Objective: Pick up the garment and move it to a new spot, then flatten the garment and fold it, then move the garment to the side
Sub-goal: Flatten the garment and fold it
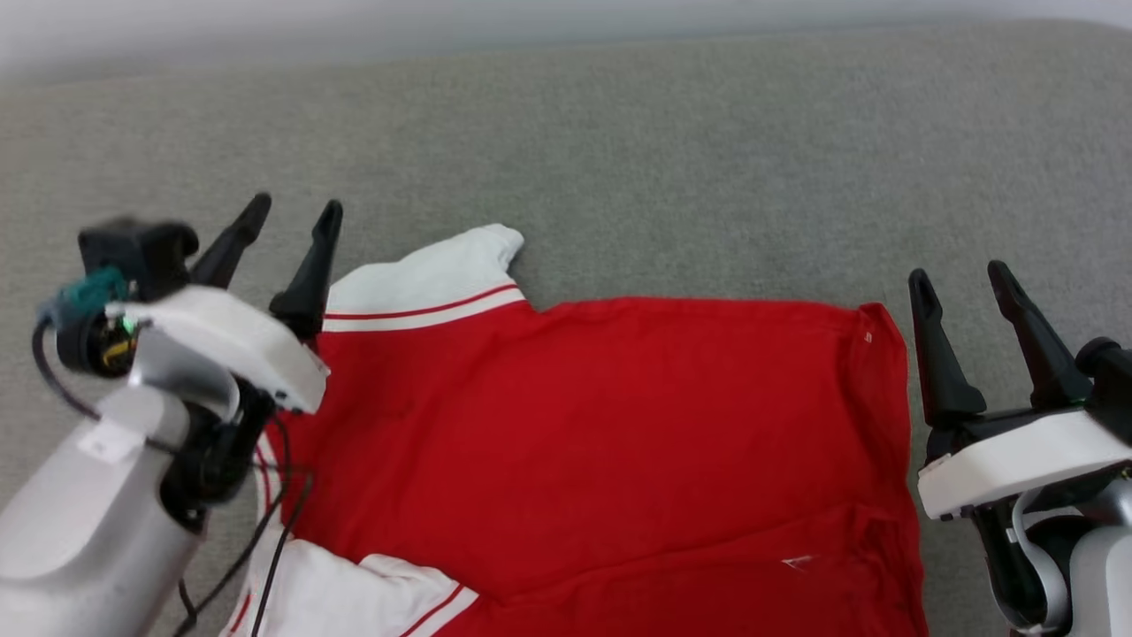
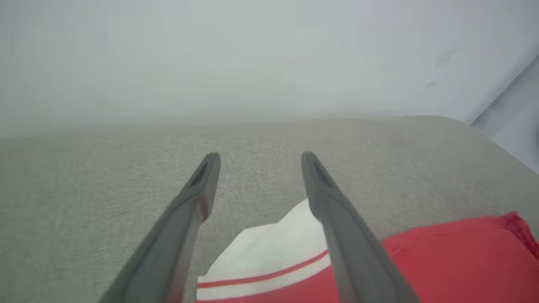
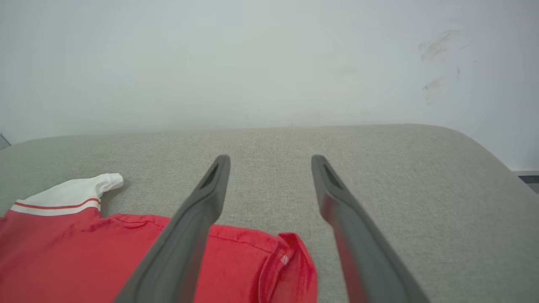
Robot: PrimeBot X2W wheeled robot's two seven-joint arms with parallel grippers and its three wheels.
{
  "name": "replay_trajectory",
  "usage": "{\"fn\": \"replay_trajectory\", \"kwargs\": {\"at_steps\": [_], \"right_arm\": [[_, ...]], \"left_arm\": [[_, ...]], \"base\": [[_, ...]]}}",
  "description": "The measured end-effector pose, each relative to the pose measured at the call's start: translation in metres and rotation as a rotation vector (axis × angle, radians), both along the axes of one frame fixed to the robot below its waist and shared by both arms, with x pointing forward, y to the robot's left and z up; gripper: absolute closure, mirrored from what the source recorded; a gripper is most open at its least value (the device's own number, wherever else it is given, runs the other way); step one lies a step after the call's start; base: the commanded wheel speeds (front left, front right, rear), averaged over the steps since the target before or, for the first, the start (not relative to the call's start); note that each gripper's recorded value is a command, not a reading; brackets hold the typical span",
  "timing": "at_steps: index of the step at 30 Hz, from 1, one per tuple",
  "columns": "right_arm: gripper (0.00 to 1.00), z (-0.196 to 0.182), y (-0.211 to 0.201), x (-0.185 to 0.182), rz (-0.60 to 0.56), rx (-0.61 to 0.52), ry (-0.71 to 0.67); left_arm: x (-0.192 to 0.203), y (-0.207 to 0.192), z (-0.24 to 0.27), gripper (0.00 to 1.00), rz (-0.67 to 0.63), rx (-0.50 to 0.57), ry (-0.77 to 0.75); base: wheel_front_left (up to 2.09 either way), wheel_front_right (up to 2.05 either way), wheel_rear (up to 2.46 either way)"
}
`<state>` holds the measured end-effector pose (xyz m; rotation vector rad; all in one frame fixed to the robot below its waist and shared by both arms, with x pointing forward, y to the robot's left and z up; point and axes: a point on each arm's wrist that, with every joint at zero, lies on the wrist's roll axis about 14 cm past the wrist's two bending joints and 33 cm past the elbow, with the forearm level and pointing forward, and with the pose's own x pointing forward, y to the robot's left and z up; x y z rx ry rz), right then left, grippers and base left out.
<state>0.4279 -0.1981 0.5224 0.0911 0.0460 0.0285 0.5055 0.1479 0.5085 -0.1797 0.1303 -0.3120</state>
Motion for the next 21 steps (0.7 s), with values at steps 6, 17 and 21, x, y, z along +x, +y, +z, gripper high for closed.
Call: {"fn": "replay_trajectory", "kwargs": {"at_steps": [6, 17, 21], "right_arm": [[0.00, -0.021, -0.013, 0.005, -0.037, 0.008, 0.047], [0.00, -0.055, -0.040, -0.005, -0.120, 0.032, 0.128], [0.00, -0.066, -0.043, -0.007, -0.132, 0.044, 0.153]], "left_arm": [[0.030, -0.033, -0.031, 0.00, -0.191, 0.050, 0.178], [0.018, -0.050, -0.113, 0.00, -0.426, 0.174, 0.687], [0.012, -0.047, -0.131, 0.00, -0.457, 0.216, 0.797]], "base": [[0.00, 0.00, 0.00], [0.00, 0.00, 0.00], [0.00, 0.00, 0.00]]}}
